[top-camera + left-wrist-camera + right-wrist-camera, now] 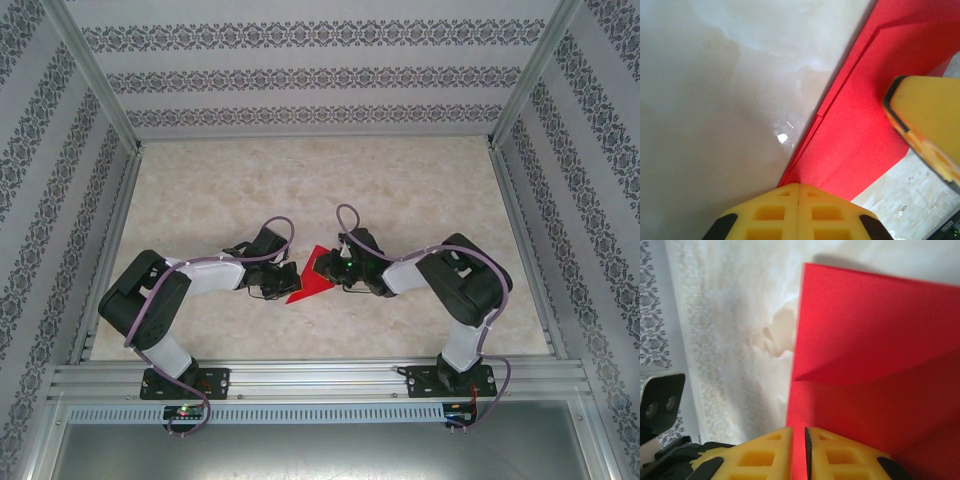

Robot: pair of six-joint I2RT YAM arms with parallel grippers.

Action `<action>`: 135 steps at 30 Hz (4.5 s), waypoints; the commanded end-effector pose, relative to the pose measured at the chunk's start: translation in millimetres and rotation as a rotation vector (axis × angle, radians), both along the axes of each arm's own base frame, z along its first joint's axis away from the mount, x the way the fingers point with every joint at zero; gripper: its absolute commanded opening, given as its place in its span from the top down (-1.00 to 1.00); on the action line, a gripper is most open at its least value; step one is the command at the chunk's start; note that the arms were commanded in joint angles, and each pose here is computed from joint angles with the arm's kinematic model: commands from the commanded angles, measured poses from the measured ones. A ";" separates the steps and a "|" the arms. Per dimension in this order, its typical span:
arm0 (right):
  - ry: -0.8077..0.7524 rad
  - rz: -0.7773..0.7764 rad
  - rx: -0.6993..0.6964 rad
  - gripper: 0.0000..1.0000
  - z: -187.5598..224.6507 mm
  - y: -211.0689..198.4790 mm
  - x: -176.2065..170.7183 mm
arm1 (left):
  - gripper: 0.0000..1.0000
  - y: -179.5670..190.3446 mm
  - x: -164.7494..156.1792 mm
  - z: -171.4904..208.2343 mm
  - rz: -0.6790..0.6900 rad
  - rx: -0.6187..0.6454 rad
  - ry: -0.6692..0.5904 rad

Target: Fold a paper plane with a square sheet of paper (pick it up from the middle)

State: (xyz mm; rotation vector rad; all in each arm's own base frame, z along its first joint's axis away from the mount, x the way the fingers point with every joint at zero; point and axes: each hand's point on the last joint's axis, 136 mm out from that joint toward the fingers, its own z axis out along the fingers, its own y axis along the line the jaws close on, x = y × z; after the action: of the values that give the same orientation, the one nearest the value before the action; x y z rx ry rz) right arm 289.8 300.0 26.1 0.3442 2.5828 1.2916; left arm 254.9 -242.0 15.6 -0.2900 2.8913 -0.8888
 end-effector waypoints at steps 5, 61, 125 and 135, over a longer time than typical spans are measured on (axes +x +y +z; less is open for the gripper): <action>-0.015 0.139 -0.110 0.83 9.3 4.6 -22.5 | 0.88 35.2 -26.5 -32.8 0.013 0.161 0.111; 0.027 -0.131 -0.173 0.74 -14.7 -104.0 79.0 | 0.95 61.7 -54.9 -67.0 0.009 0.261 0.186; -0.127 0.011 -0.080 0.79 39.7 -41.0 72.4 | 0.95 65.6 -59.0 -68.2 -0.012 0.278 0.186; -0.018 0.084 -0.098 0.79 -10.2 -2.7 30.2 | 0.94 57.0 -54.2 -60.3 -0.033 0.241 0.170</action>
State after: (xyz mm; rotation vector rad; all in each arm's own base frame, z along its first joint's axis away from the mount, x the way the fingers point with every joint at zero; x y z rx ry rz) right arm 321.7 299.4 33.0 0.1650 2.6393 1.2016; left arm 262.2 -243.5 12.9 -0.2029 2.8215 -0.9212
